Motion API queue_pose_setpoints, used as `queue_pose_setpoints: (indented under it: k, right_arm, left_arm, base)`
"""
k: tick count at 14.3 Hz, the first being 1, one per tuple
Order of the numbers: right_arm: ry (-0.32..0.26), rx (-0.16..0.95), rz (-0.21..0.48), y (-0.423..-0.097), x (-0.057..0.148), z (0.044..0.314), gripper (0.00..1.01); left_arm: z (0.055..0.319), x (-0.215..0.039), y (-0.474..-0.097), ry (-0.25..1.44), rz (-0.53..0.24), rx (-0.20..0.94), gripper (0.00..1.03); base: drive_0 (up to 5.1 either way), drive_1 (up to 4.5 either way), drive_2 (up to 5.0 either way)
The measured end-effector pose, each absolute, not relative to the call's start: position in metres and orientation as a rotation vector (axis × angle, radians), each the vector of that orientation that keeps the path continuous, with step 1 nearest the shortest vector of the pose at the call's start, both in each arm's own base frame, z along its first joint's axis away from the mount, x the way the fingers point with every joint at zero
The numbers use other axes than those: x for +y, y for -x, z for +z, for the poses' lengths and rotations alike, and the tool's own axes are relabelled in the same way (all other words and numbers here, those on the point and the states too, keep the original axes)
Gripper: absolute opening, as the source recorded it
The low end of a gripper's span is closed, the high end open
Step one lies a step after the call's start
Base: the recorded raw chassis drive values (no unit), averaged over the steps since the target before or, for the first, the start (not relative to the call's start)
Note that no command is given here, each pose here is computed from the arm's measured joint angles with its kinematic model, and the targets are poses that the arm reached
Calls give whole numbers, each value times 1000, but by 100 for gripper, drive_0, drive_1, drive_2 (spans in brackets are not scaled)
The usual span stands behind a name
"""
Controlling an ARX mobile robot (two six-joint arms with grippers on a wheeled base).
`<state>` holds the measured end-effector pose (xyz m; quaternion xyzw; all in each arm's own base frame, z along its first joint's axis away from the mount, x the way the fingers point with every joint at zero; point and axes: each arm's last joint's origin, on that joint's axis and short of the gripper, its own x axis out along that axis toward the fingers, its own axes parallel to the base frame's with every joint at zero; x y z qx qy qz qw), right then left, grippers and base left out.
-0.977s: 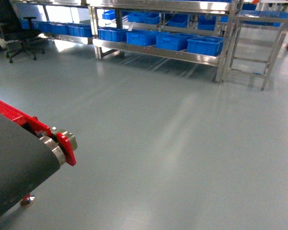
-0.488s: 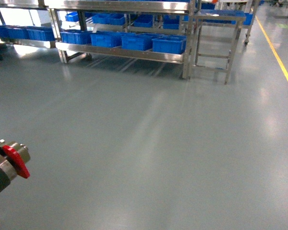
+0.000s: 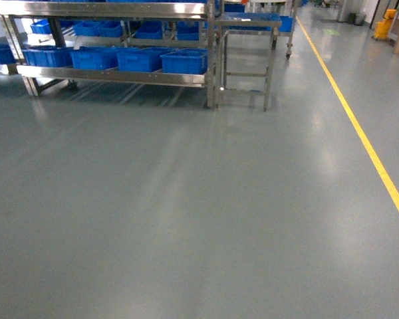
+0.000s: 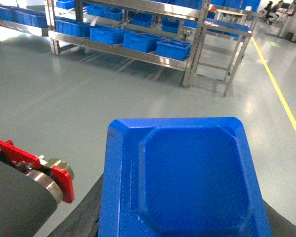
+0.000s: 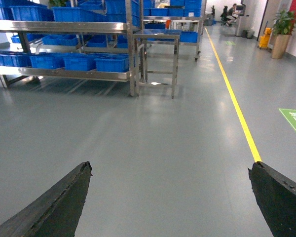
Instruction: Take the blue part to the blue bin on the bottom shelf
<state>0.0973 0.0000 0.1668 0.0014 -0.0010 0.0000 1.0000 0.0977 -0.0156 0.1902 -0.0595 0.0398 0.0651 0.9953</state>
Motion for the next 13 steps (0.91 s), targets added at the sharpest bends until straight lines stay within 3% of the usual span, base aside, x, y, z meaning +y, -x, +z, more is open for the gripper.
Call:
queue_pose_setpoints:
  k: [13]
  right_arm:
    - [-2,-2,0,-97,0,167,98]
  left_arm:
    - [190,-16,-98,120,129,77,43]
  base:
    - [-165,-165,-165]
